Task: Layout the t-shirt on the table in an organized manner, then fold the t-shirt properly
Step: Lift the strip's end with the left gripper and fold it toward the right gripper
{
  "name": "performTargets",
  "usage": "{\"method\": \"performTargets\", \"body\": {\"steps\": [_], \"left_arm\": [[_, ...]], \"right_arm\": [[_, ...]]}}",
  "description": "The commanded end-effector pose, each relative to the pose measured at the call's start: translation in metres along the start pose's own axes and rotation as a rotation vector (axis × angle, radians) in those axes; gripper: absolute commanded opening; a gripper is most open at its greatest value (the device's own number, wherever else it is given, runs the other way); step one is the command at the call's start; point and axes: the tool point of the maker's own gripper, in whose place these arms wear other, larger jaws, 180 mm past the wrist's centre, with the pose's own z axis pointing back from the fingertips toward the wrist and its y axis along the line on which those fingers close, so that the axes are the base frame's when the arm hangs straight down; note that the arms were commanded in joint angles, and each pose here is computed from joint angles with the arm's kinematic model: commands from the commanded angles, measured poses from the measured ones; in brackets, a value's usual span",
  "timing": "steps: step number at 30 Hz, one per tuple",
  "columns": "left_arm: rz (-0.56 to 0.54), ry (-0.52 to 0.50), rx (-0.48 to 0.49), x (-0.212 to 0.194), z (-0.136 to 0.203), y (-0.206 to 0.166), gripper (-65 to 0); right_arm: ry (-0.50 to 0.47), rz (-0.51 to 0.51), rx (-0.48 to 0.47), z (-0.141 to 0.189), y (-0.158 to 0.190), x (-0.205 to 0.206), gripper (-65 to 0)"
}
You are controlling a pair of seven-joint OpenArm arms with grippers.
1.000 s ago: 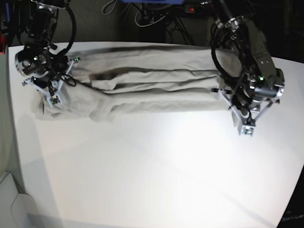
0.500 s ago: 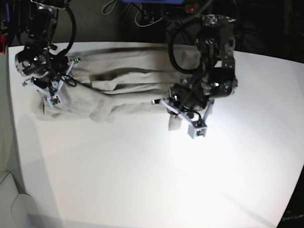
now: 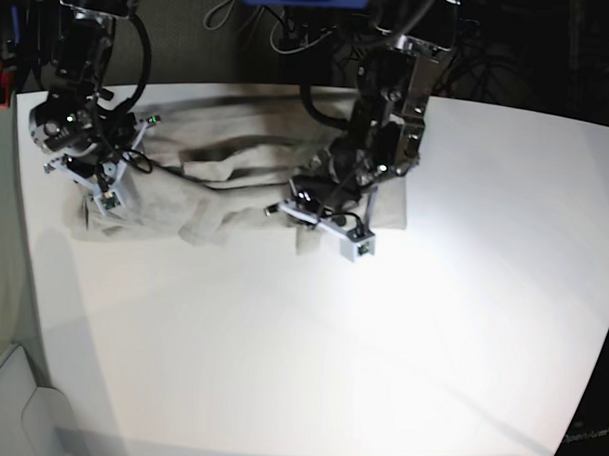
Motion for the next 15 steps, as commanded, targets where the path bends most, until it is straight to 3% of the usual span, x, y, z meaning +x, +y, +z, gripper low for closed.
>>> {"method": "performTargets", "body": {"steps": [1,15], "left_arm": [[0.009,-0.018,-0.049,0.004,0.0,-0.02,-65.0],[-0.034,-0.006,-0.067,-0.013,-0.003,-0.039,-64.9]], "right_arm": [[0.05,0.017,-0.011,0.0,-0.003,-0.01,-35.9],[0.049,0.016,-0.008,0.0,-0.002,-0.01,-35.9]]}}
